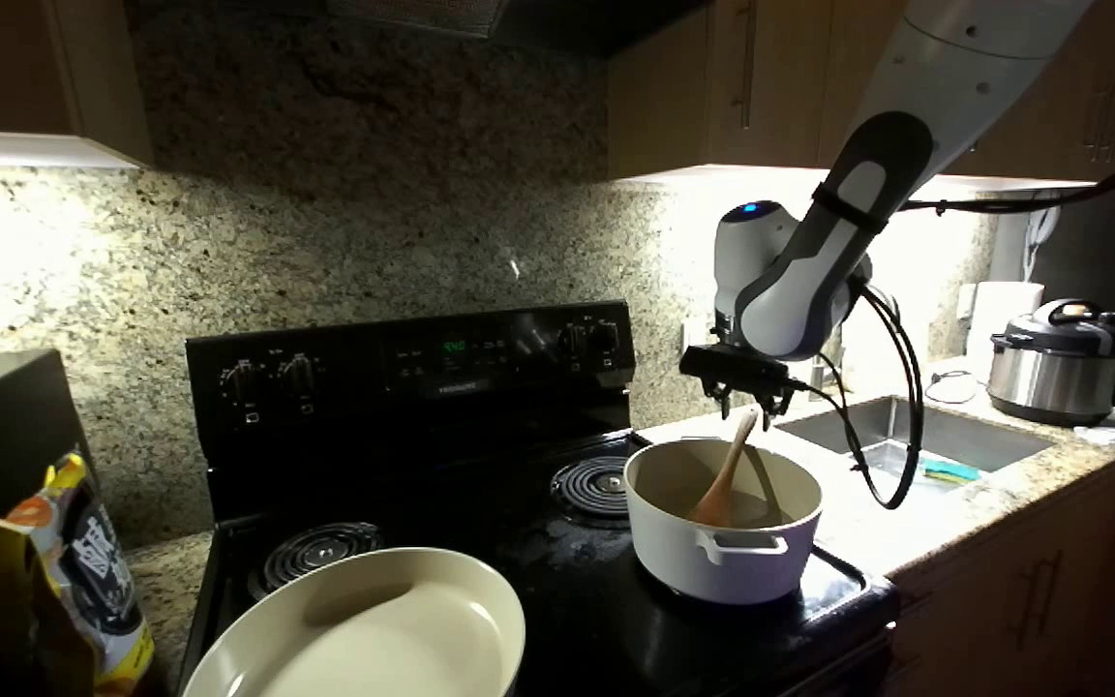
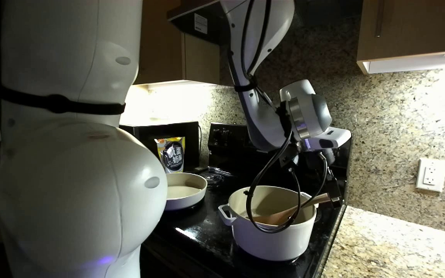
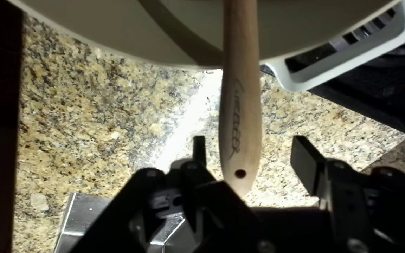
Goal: Use the wooden spoon to stir the liquid in the white pot.
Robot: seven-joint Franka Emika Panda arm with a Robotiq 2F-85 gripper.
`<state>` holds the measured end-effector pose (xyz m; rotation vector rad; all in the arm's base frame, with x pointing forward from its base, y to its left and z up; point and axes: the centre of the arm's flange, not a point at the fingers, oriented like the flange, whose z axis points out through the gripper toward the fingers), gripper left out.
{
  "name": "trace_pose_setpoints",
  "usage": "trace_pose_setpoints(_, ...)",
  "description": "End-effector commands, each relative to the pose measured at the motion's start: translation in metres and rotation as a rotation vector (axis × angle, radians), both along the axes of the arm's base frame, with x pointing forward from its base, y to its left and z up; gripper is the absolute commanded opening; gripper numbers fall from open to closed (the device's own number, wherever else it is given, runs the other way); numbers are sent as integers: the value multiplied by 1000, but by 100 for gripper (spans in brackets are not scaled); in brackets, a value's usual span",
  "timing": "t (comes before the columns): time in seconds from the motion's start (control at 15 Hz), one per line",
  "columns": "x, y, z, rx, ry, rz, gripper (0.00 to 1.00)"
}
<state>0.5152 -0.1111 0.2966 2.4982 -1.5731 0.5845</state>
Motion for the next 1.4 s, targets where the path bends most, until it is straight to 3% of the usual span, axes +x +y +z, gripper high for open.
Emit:
trace_pose_setpoints(0.0, -18, 3, 16, 10, -48, 43, 95)
trace_pose_setpoints(0.2, -36, 5, 29, 51, -61, 94, 100)
trace_pose_setpoints(0.53, -87, 13, 26, 162, 58, 286, 100)
trace_pose_setpoints(0.8, -138, 10, 37, 114, 75, 404, 100)
trace_pose_setpoints(1.13, -180, -39, 100, 6, 26, 535, 100)
trace_pose_setpoints(1.33, -201, -66, 113, -3, 139, 674, 100)
